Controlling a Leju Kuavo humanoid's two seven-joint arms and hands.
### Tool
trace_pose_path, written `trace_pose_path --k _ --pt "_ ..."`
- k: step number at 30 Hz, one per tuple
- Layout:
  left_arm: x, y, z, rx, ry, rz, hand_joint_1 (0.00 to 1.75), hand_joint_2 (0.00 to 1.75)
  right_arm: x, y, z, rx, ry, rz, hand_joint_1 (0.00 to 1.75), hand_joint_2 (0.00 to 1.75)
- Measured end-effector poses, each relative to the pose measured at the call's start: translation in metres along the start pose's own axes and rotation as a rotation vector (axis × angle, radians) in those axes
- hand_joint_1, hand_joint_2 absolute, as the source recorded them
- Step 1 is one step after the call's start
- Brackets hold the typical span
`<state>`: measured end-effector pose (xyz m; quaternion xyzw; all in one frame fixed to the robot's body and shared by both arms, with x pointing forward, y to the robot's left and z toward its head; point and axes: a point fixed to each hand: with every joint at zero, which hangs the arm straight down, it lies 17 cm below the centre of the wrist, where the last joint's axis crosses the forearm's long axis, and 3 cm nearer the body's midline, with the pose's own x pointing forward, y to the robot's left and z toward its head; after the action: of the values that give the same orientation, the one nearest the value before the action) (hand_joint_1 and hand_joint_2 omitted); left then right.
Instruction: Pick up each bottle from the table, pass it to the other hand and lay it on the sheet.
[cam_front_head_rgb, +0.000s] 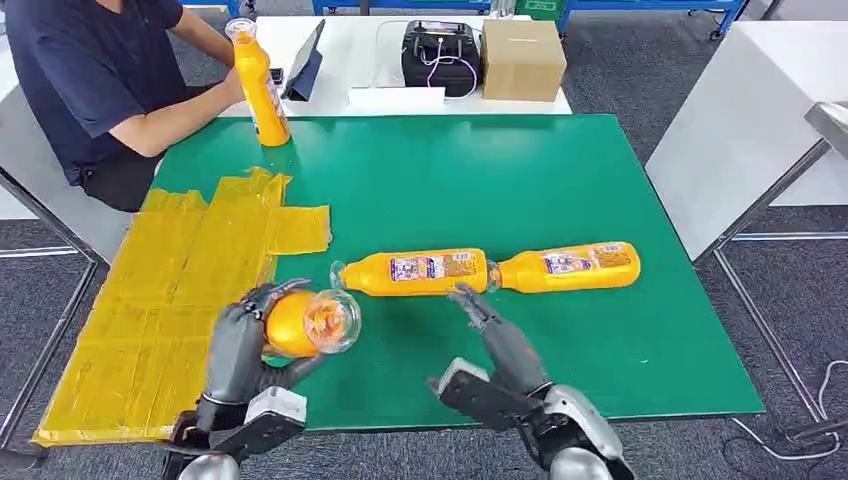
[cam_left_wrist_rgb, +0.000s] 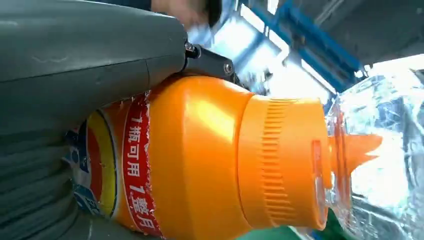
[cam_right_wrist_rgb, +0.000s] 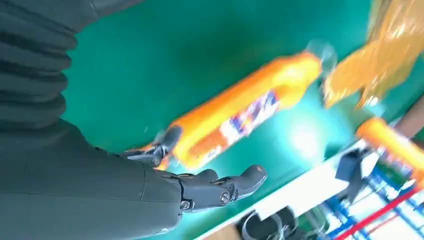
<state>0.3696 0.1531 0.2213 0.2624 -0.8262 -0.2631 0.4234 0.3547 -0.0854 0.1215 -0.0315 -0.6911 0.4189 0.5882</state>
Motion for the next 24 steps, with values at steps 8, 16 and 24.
trace_pose_path --k 8,16,24 --pt "-0.083 -0.028 -0.008 -0.16 0.073 -0.449 1.75 1.75 -0.042 -0.059 -0.005 -0.057 0.083 -0.001 0.0 1.75" --pt "-0.165 -0.063 0.003 -0.397 0.184 -0.577 1.75 1.75 -0.086 -0.078 -0.023 -0.032 0.186 0.04 0.0 1.75" --pt "-0.198 -0.088 0.015 -0.558 0.229 -0.556 0.0 1.75 -0.12 -0.086 -0.046 -0.005 0.28 0.117 0.0 1.75"
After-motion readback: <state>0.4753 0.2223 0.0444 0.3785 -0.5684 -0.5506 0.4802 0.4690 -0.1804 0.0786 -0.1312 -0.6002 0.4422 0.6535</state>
